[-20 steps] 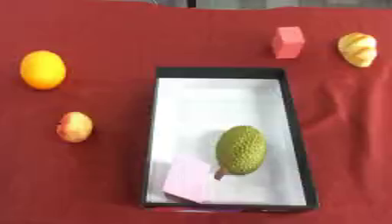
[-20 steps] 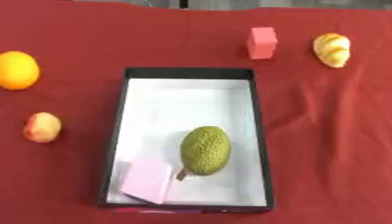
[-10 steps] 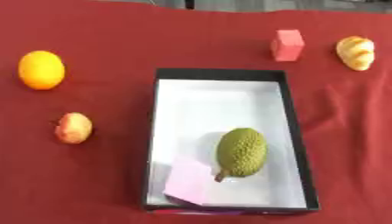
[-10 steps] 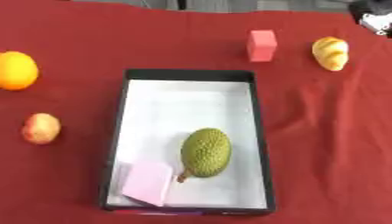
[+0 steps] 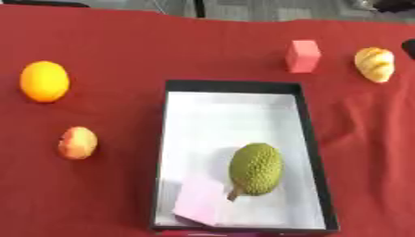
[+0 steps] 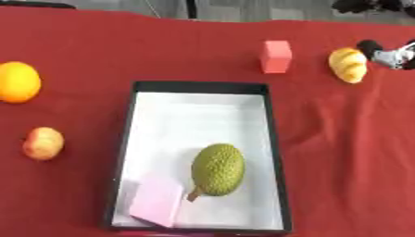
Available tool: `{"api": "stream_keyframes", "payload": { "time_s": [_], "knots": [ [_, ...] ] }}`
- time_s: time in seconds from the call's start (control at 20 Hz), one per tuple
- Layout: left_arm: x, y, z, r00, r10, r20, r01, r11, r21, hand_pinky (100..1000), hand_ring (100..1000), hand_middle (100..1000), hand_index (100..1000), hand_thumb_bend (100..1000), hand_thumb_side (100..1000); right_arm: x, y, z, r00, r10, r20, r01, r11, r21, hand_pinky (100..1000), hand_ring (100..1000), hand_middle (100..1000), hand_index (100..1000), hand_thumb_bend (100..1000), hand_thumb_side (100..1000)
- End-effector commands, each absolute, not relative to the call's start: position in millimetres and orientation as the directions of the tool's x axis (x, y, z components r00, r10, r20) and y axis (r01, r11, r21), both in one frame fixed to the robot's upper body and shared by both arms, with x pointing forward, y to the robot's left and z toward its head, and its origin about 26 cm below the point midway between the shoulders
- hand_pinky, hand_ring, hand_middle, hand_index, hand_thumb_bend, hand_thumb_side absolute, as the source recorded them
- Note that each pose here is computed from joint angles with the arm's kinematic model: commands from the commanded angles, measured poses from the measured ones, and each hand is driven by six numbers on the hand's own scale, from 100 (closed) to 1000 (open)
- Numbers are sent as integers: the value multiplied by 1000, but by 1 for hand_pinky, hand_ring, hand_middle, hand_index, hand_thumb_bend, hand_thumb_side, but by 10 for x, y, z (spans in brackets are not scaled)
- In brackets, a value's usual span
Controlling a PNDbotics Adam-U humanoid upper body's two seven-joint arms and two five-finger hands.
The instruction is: Pick up objects on the table and place them in the box.
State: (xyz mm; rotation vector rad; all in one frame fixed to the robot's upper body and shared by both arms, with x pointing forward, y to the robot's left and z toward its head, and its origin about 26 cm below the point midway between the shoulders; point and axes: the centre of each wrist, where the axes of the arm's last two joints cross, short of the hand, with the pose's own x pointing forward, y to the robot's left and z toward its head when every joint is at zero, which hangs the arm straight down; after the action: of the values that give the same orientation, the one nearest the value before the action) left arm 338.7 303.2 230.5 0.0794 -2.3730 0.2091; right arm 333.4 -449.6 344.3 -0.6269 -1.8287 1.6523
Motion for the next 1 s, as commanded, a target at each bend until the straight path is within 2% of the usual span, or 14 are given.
{"api": "stream_keyframes", "payload": {
  "time_s": [0.05, 0.5, 0.85, 1.0],
  "knots": [
    [3355, 3056, 2455, -753, -19, 658, -115, 988, -104, 743, 792, 681, 800, 100, 680, 3285, -4506, 3588, -781, 623, -34, -31, -92, -995, 956, 955, 947, 1000, 100, 285],
    [3356, 2993, 2546, -771, -4, 637, -92, 990, -106, 743, 792, 682, 800, 100, 678, 3354, -4634, 3474, -820, 566, -82, -38, -197, -980, 962, 959, 946, 998, 100, 299],
    [3355, 2987, 2554, -772, -3, 636, -90, 990, -105, 743, 792, 682, 800, 100, 678, 3370, -4727, 3429, -829, 551, -102, -26, -219, -975, 962, 959, 946, 998, 100, 299],
    [3352, 2974, 2587, -780, 0, 625, -87, 990, -107, 743, 792, 682, 798, 100, 676, 3427, -4703, 3411, -828, 551, -102, -25, -219, -975, 966, 960, 931, 992, 100, 337]
  ]
}}
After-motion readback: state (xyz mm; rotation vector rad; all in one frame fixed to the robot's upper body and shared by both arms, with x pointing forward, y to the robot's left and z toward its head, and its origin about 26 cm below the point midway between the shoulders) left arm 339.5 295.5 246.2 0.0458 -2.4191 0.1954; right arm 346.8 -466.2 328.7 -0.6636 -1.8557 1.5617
